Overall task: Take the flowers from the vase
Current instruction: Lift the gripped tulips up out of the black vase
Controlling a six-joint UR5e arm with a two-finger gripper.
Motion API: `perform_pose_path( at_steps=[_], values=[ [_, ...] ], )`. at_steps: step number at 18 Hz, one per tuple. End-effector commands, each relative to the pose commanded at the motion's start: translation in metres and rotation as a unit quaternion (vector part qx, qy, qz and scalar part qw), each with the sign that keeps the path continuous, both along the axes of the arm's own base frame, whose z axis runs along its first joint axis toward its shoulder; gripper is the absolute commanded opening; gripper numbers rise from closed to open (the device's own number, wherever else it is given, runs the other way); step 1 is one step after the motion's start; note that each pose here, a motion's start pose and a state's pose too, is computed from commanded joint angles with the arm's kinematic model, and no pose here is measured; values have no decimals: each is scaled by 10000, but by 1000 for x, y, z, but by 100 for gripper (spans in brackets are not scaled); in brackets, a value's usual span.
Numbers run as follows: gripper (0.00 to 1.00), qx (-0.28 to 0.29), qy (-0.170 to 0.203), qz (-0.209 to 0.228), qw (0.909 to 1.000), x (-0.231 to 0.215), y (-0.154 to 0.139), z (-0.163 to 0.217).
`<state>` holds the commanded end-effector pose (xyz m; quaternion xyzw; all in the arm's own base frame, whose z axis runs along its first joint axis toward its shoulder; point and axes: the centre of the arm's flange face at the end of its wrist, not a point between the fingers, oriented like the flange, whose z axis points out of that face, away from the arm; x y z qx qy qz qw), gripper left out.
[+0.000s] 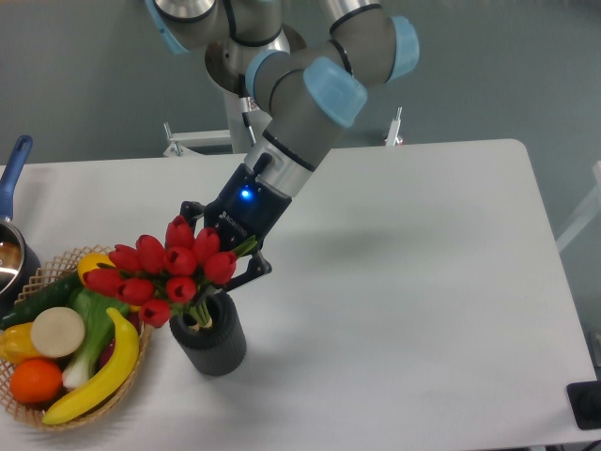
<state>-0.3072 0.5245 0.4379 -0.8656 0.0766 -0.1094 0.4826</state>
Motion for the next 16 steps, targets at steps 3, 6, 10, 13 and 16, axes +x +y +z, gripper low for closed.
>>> perform_pose_path(
  at_steps=[3, 6, 10, 13, 16],
  values=[
    [38, 60, -31, 95, 9999, -4, -5, 12],
    [38, 127, -108, 53, 9998, 4, -10, 17],
    [38, 177, -251, 118, 9995, 13, -15, 32],
    [38, 194, -309, 125, 9993, 24, -18, 40],
    [38, 257, -534, 136, 9981, 28, -19, 47]
  ],
)
